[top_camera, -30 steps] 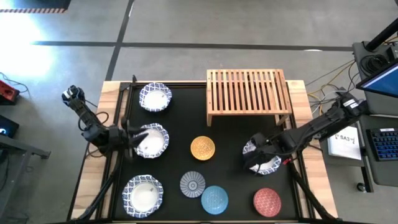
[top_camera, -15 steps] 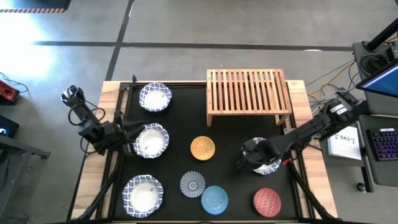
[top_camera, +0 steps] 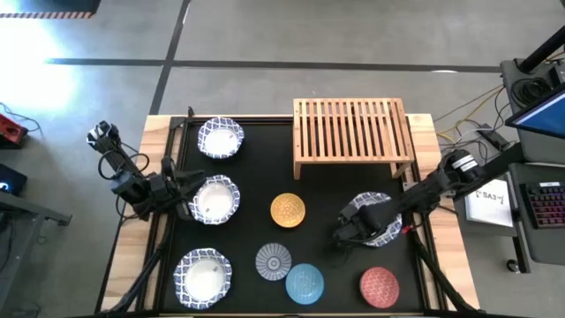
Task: Place and stack bowls onto a shelf
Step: Put the right white bowl on the shelf
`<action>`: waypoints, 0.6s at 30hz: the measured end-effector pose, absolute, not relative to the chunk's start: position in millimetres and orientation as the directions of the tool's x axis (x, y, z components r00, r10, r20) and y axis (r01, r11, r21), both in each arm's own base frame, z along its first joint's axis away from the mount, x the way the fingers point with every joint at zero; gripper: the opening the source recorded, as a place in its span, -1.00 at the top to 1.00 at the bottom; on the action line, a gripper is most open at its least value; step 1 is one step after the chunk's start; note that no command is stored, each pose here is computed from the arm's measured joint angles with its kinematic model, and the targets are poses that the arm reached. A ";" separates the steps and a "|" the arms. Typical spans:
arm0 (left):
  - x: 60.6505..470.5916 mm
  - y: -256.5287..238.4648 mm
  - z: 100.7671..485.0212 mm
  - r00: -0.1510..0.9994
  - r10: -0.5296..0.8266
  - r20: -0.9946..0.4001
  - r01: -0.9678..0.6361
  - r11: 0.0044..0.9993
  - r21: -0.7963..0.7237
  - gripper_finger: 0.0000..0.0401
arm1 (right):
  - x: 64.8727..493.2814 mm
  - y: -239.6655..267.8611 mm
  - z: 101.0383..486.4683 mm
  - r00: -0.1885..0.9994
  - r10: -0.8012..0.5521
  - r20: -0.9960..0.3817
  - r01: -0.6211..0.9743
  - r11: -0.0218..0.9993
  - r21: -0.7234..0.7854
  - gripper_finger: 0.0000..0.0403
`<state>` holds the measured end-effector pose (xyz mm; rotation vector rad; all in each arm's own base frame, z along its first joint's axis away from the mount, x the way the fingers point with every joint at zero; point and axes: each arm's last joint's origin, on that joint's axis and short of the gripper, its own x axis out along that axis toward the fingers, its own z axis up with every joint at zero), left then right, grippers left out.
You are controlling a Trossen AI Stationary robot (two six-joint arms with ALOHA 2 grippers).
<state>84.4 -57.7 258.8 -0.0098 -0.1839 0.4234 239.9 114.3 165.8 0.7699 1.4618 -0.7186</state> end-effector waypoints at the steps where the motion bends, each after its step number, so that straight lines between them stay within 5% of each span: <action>1: 84.4 -57.7 258.8 0.895 0.409 0.175 -0.408 0.912 -0.048 0.55 | 241.1 115.0 166.1 -0.002 0.040 -0.999 0.813 0.582 0.022 0.23; 18: 84.9 -58.2 257.5 0.897 0.408 0.170 -0.409 0.912 -0.031 0.55 | 247.4 117.2 170.3 0.027 0.031 -0.999 0.774 0.632 0.041 0.23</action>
